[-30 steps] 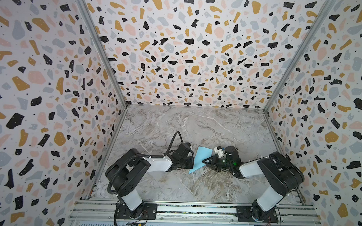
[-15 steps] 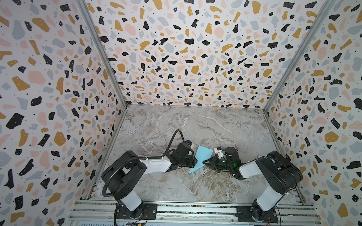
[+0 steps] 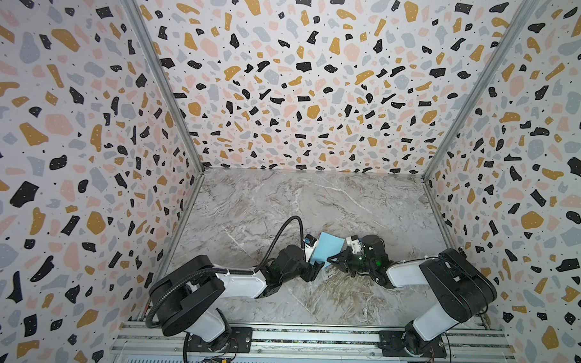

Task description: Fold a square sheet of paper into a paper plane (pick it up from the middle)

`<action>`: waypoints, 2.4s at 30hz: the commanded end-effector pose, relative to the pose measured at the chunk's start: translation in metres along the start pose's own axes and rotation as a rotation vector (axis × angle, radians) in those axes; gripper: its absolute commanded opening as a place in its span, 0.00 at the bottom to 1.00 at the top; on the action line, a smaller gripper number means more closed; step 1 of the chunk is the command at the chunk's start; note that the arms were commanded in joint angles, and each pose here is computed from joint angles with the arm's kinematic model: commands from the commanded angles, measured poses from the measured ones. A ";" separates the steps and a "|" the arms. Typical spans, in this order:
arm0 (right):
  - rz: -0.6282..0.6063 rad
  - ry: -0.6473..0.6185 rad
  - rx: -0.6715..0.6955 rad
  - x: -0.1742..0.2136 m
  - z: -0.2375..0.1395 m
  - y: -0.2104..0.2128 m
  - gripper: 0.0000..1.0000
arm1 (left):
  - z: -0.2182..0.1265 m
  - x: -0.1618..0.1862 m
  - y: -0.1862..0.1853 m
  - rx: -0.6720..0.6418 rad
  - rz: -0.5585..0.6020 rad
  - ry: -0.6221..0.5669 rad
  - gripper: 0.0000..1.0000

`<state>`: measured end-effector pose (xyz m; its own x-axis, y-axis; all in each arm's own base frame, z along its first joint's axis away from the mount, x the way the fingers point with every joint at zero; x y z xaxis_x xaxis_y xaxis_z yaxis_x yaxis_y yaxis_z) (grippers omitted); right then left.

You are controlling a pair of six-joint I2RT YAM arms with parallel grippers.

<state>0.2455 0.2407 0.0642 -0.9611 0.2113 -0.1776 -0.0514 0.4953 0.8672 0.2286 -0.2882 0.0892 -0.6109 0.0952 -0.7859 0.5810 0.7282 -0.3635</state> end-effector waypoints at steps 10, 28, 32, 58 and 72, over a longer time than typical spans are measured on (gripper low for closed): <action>0.040 -0.011 0.000 -0.007 -0.003 0.009 0.00 | 0.021 0.009 -0.016 0.002 0.308 -0.061 0.59; 0.054 0.021 -0.020 -0.009 0.000 0.017 0.06 | 0.035 0.024 -0.010 -0.018 0.360 -0.033 0.40; 0.059 0.022 -0.012 -0.009 0.001 0.015 0.07 | 0.033 0.022 -0.012 -0.008 0.354 -0.044 0.38; 0.076 0.042 0.000 -0.005 0.003 0.011 0.19 | 0.039 0.027 -0.015 0.021 0.335 -0.029 0.19; 0.077 0.048 0.007 -0.004 0.004 0.009 0.13 | 0.040 0.018 -0.024 0.057 0.323 -0.031 0.16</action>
<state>0.2461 0.2446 0.0645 -0.9732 0.2169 -0.0763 0.0408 0.4896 0.8710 0.2222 -0.3204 0.0489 -0.3999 0.3287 -0.8556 0.7598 0.6410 -0.1089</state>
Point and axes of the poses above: each gripper's point midway between its finger pads, its own z axis out along the fingers, its own y axis along the line the jaws close on, x = y × z, the point moved 3 cm from there along -z, back along the fingers, and after that the axes turned 14 degrees about -z, right-handed, at the moved point
